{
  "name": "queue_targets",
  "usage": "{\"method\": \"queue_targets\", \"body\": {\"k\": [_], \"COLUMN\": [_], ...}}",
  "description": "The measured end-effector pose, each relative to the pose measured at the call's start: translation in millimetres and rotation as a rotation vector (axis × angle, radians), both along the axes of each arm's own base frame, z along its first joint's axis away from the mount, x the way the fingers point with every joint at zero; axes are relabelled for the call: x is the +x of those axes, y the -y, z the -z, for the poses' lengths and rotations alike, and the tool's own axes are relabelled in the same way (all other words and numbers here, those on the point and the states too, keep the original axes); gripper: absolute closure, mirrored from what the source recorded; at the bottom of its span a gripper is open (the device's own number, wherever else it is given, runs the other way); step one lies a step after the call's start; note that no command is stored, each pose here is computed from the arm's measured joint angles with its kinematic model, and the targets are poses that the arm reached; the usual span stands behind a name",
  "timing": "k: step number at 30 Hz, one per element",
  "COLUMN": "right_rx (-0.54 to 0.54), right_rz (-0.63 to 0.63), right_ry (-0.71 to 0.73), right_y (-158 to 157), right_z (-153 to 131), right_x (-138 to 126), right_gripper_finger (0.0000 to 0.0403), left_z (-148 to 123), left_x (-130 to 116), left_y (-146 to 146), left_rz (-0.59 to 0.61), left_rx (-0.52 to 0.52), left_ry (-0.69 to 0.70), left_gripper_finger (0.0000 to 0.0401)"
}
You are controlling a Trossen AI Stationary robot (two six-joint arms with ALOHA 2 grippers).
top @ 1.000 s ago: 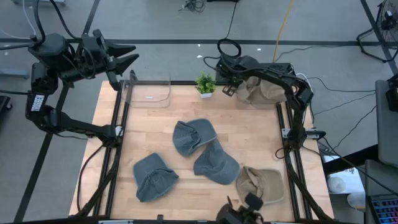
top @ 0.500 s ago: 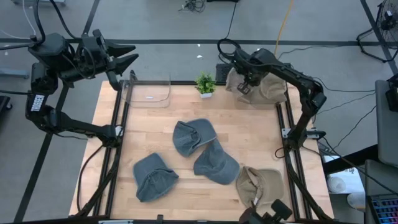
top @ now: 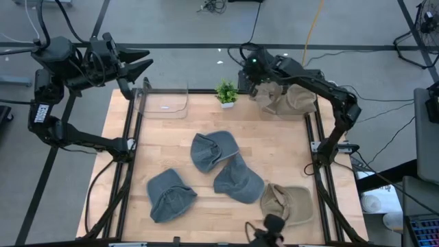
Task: Pick & Place hat
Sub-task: Put the top brown cap into the right transparent bin
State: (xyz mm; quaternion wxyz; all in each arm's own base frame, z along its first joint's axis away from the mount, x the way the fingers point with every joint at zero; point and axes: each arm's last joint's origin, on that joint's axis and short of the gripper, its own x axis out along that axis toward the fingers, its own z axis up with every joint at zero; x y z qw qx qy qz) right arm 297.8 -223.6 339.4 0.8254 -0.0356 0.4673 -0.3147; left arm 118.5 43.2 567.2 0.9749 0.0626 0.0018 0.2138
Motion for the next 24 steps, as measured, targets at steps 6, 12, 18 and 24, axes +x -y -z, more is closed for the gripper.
{"method": "queue_targets", "body": {"k": [6, 12, 18, 24], "right_rx": [0.058, 0.063, 0.123, 0.239], "right_rz": [-0.023, -0.105, -0.147, -0.111], "right_ry": [-0.082, -0.192, -0.328, -0.529], "right_y": [8, 19, 24, 20], "right_z": [39, 76, 104, 110], "right_x": [24, 40, 41, 19], "right_gripper_finger": [0.0403, 0.0403, 0.0403, 0.0403], "left_z": [0, 0, 0, 0], "left_x": [0, 0, 0, 0], "left_y": [0, 0, 0, 0], "left_rz": [0.000, 0.000, 0.000, -0.001], "left_rx": [0.004, 0.023, 0.020, 0.027], "left_ry": [-0.002, -0.011, -0.009, -0.013], "left_gripper_finger": [0.0265, 0.0265, 0.0265, 0.0265]}}
